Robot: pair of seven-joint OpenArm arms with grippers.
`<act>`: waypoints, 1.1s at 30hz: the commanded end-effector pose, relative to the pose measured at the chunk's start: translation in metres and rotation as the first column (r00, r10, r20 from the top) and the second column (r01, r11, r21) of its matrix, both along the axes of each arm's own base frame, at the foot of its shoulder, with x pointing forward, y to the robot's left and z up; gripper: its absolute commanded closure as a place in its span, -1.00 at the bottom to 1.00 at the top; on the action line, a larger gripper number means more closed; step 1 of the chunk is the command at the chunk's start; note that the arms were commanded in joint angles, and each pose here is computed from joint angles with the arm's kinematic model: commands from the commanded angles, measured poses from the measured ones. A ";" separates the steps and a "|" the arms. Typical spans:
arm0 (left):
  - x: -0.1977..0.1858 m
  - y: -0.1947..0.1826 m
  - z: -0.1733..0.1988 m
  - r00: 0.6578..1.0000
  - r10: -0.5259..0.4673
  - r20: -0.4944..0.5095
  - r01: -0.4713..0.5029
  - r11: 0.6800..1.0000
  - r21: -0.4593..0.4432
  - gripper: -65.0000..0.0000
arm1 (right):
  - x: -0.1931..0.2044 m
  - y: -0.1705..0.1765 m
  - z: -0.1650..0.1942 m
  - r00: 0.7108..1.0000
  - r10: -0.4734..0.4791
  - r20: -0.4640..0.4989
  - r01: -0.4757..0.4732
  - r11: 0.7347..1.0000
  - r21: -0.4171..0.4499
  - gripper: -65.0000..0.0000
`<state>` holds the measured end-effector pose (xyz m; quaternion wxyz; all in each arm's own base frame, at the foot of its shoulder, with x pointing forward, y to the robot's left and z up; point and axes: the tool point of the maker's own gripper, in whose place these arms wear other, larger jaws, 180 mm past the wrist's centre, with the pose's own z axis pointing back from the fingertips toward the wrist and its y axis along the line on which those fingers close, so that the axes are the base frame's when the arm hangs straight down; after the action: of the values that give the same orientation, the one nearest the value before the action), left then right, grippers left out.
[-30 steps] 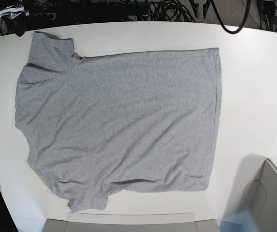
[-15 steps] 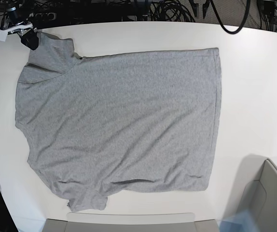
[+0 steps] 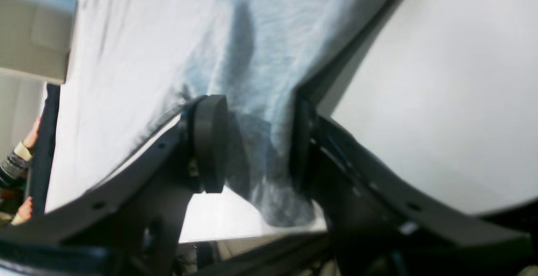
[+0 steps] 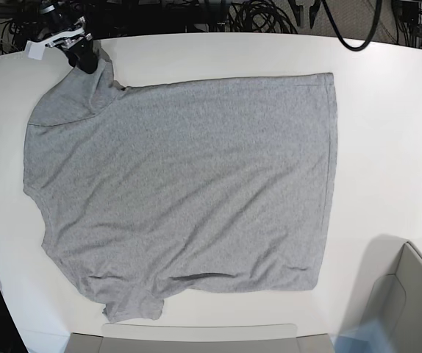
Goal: Fold the T-shirt properly
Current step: 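Move both grippers down to the shirt's collar-side corners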
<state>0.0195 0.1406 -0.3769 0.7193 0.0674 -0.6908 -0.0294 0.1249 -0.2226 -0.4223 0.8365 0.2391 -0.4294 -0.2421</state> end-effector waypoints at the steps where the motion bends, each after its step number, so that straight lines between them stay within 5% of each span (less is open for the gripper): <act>1: 0.000 0.002 0.013 0.999 0.001 0.039 -0.002 1.000 0.012 0.62 | -0.017 0.003 -0.019 0.993 0.044 -0.112 -0.048 0.998 -0.032 0.25; 4: 0.019 0.000 0.034 0.994 -0.001 0.106 0.001 1.000 0.007 0.55 | -0.016 0.004 -0.019 0.993 0.045 -0.109 -0.049 0.998 -0.033 0.25; 8: 0.040 0.002 0.053 0.998 0.031 0.054 -0.030 0.999 -0.024 0.39 | -0.006 -0.018 -0.011 0.997 -0.001 -0.077 -0.005 0.997 -0.072 0.25; 12: 0.069 0.017 0.061 0.989 0.143 -0.036 -0.148 0.954 -0.260 0.30 | -0.005 -0.032 -0.007 0.997 -0.021 -0.070 0.014 0.995 -0.099 0.25; 14: 0.081 0.026 0.062 0.986 0.135 -0.101 -0.165 0.904 -0.394 0.29 | -0.006 -0.037 -0.006 0.997 -0.030 -0.070 0.023 0.994 -0.109 0.25; 17: 0.091 0.039 0.043 0.959 0.097 -0.265 -0.241 0.771 -0.589 0.29 | -0.006 -0.040 -0.005 0.997 -0.036 -0.067 0.028 0.993 -0.116 0.25; 23: 0.114 0.061 0.001 0.893 0.005 -0.449 -0.371 0.572 -0.732 0.29 | -0.007 -0.041 -0.006 0.997 -0.037 -0.071 0.029 0.993 -0.118 0.25; 27: 0.106 0.080 -0.020 0.858 0.034 -0.512 -0.443 0.552 -0.706 0.29 | -0.012 -0.048 -0.013 0.995 -0.052 -0.091 0.040 0.991 -0.131 0.25; 33: 0.082 0.105 -0.053 0.770 0.129 -0.625 -0.573 0.570 -0.589 0.29 | -0.015 -0.053 -0.017 0.993 -0.062 -0.105 0.047 0.989 -0.139 0.25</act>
<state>0.1039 0.2432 -0.4292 0.8227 -0.1112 -0.3939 0.3945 0.1286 -0.2670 -0.4216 0.8373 0.1871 -0.4507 -0.2465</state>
